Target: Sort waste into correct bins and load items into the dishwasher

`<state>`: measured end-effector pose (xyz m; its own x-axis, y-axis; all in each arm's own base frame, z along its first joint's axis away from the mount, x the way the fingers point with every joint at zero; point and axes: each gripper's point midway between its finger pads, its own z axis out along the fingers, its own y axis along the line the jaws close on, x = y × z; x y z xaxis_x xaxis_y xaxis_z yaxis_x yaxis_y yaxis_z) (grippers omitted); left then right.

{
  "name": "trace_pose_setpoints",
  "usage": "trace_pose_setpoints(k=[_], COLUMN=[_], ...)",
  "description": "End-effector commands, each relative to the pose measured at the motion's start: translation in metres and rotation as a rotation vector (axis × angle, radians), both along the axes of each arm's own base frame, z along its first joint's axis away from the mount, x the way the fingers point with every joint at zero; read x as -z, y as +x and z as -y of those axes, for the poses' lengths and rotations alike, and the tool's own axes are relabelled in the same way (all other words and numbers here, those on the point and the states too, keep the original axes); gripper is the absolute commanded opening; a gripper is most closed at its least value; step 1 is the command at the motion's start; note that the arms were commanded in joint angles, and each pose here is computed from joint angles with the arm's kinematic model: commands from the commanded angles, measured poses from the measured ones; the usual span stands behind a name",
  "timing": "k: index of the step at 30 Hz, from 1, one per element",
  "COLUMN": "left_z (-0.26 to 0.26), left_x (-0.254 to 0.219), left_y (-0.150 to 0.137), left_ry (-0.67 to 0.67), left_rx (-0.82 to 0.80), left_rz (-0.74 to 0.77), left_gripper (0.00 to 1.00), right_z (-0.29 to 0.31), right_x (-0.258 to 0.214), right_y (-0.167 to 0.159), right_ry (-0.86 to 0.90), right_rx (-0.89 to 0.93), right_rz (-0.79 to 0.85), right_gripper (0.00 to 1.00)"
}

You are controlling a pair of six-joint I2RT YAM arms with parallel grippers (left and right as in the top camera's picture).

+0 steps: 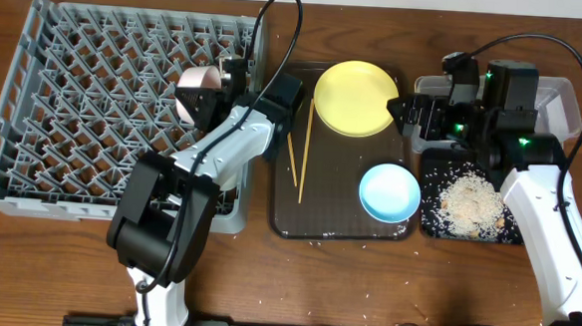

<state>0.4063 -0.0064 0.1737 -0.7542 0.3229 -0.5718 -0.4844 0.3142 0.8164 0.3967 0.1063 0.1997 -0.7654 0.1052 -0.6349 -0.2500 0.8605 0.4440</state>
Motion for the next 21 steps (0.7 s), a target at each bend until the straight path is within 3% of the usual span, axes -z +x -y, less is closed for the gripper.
trace_pose_setpoints(k=[1,3,5,9,11,16,21], left_z=[0.012,0.019,0.023,0.033,0.036,0.048,0.072], left_x=[0.013,0.013,0.013,0.027,0.038,0.037,0.016], left_y=[-0.002,-0.002,-0.003,-0.003,-0.004,-0.001,-0.005], left_ry=[-0.027,-0.027,-0.027,-0.079,-0.152,-0.293,-0.57], left_rx=[0.031,0.048,0.06,0.09,0.101,0.139,0.229], left_rz=[-0.035,-0.035,-0.035,-0.11,-0.149,-0.19,-0.173], left_gripper=[0.14,0.22,0.22,0.4,0.51,0.7,0.79], right_z=[0.002,0.002,0.002,0.002,0.002,0.002,0.002], right_x=[-0.008,-0.008,-0.008,-0.008,-0.008,-0.008,-0.008], right_y=[-0.001,-0.001,-0.001,-0.001,-0.001,-0.001,-0.001], right_ry=[0.006,0.006,0.006,0.006,0.006,0.006,0.006], right_rx=[0.008,0.008,0.008,0.008,0.008,0.008,0.008], right_rz=[0.017,0.017,0.017,0.017,0.017,0.017,0.017], right_gripper=[0.99,0.99,0.99,0.99,0.99,0.99,0.99])
